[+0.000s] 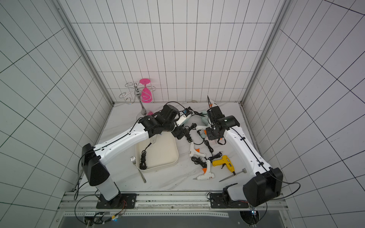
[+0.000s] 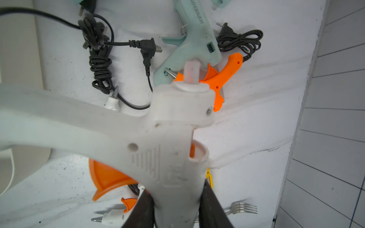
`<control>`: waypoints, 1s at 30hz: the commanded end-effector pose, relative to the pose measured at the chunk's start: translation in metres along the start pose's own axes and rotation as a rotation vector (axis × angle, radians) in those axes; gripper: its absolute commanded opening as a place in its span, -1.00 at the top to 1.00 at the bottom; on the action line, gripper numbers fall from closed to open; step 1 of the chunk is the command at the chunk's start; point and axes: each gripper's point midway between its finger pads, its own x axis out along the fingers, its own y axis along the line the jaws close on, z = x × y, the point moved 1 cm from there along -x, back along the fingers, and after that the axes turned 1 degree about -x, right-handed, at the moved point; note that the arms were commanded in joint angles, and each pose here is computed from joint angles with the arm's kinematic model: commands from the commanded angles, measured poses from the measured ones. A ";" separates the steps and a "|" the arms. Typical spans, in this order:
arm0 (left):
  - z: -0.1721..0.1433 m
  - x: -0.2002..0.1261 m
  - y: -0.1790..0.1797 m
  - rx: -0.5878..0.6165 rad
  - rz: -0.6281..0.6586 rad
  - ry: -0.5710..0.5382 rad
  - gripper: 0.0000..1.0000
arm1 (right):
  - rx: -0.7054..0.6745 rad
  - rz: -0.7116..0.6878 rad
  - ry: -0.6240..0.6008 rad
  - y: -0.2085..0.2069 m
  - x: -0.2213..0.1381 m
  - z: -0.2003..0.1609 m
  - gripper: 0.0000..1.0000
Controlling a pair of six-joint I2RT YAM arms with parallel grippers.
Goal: Put the hot melt glue gun into the storage box
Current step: Pick up the hot melt adhesive gun from the center of the board.
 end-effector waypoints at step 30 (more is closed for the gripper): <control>-0.005 0.038 -0.045 0.133 -0.130 0.011 0.18 | -0.207 0.184 -0.148 0.060 -0.043 0.014 0.62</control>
